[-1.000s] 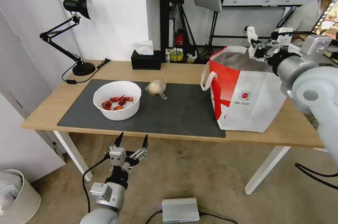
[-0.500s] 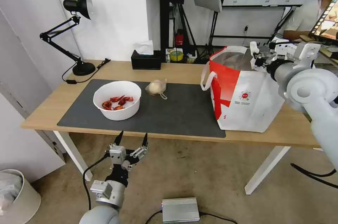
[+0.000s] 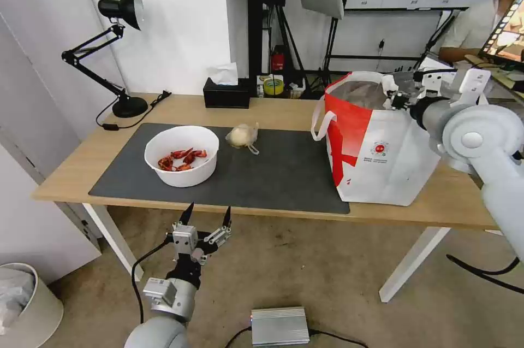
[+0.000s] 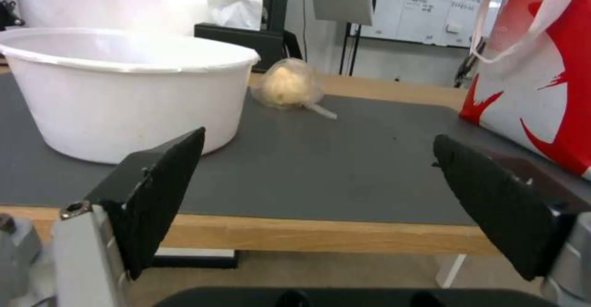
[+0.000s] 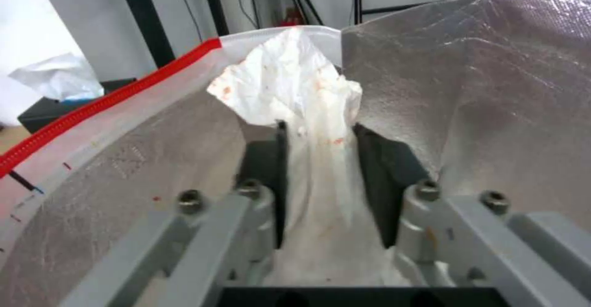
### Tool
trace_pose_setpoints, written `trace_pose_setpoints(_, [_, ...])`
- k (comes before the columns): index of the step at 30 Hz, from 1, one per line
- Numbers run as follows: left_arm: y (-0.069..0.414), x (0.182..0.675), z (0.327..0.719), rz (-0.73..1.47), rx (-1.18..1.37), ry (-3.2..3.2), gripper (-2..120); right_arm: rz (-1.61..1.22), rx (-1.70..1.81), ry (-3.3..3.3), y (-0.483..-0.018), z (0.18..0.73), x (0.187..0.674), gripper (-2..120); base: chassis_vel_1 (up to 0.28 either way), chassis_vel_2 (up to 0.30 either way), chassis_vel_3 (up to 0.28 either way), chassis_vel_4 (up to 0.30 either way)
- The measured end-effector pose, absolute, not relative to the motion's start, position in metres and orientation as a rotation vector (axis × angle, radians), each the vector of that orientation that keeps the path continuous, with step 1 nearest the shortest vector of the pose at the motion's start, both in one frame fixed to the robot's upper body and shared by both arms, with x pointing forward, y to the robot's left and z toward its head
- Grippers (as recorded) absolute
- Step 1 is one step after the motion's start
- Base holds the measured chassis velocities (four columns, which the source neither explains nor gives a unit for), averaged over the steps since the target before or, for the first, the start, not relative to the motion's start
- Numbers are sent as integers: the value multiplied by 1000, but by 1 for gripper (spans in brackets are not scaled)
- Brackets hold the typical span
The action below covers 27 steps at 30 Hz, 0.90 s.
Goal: Pick up the trash from the table and place it into the takeout bag.
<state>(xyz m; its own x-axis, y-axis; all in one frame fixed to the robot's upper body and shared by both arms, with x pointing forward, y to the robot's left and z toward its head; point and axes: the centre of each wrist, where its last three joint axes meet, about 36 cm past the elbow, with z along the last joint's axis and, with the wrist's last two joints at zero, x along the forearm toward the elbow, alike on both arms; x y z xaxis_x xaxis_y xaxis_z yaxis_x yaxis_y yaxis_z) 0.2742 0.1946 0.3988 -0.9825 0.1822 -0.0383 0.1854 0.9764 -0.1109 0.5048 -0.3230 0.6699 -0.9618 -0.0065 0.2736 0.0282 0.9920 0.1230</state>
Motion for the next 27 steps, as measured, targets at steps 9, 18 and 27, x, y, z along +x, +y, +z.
trace_pose_setpoints(9, [194, 274, 399, -180, 293, 3096, 100, -175, -17, -2856, -324, 669, 503, 60, 0, 0, 0, 0])
trace_pose_setpoints(18, [192, 272, 399, -181, 298, 3097, 100, -161, -10, -2863, -324, 671, 500, 93, 0, 0, 0, 0])
trace_pose_setpoints(27, [191, 270, 399, -179, 298, 3098, 100, -129, 15, -2891, -321, 673, 496, 100, 0, 0, 0, 0])
